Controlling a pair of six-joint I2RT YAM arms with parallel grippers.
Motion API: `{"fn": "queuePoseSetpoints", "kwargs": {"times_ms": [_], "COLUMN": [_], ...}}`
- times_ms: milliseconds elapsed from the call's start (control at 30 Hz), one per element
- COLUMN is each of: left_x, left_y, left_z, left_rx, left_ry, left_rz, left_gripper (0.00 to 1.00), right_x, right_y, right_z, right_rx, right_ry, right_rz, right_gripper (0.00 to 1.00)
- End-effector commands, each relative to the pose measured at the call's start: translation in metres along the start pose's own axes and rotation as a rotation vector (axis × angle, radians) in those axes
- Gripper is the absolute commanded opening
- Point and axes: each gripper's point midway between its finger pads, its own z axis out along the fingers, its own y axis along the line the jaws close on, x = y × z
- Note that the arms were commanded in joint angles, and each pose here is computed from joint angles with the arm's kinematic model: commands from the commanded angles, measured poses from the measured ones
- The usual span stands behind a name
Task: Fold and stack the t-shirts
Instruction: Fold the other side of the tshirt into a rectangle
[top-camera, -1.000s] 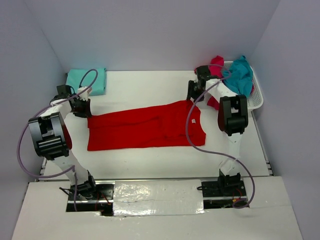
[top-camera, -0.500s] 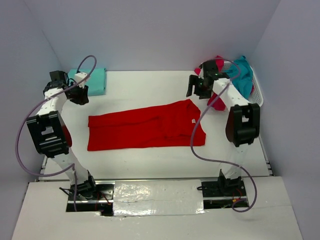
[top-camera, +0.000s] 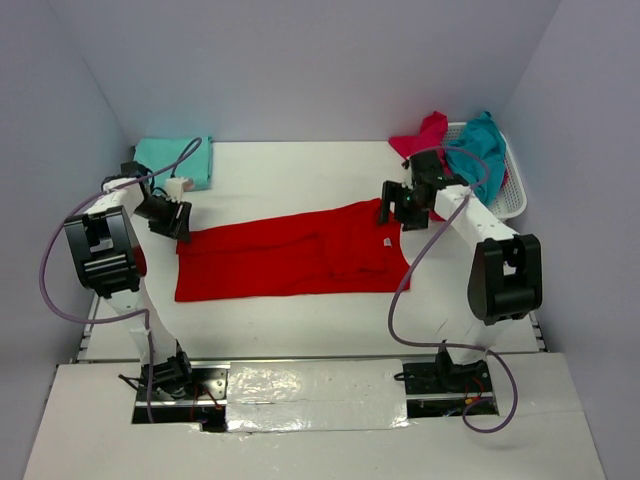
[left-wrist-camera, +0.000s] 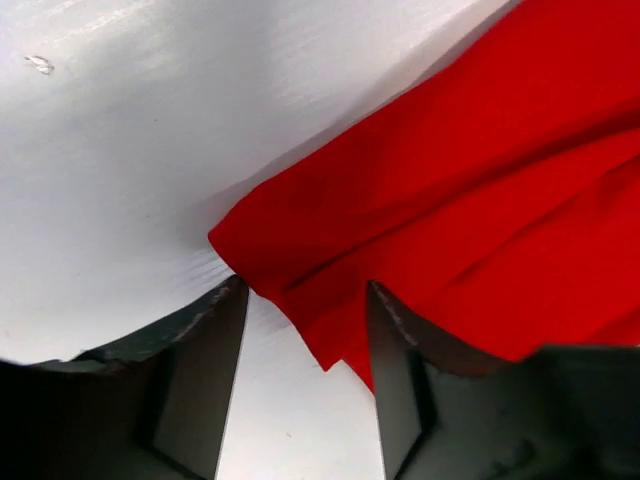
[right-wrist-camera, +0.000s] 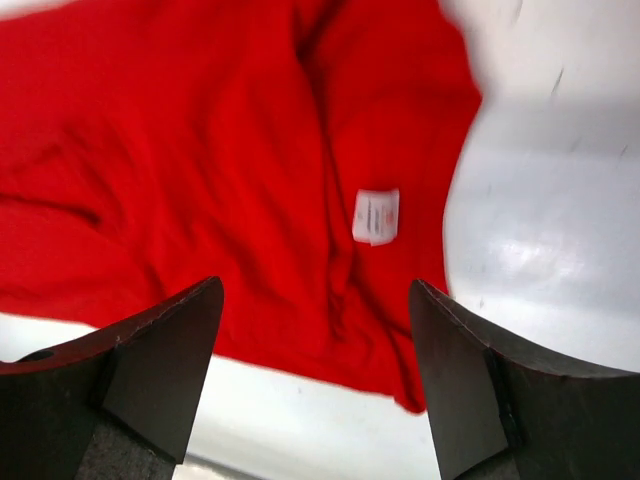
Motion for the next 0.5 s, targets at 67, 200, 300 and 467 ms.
{"fn": "queuePoseSetpoints", "kwargs": {"times_ms": [67,200,300,467], "left_x": [0.007,0.009,0.009,0.008], "left_y": [-0.011,-0.011,-0.013,-0.004], "left_z": [0.002,0.0,-0.001,-0.008], "left_rx": [0.042,0.034,0.041,-0.026], "left_ry": [0.012,0.015,0.014,0.008], "left_rz": [-0.04,-0.033,-0.028,-0.009], "left_gripper": [0.56,0.41,0.38,0.65], "right_x": [0.027,0.038,0.044,0.052], "right_y": [0.003,0.002,-0.001,-0.003], "right_z": [-0.011,-0.01,-0.01,-0.009], "right_rx": [-0.028,-0.03,-0.023,-0.02], "right_ry": [0.008,0.02,0.027,0.047], "right_rz": [0.021,0.027,0.032,0.027], "right_gripper": [0.81,0.82,0.81,0.81]}}
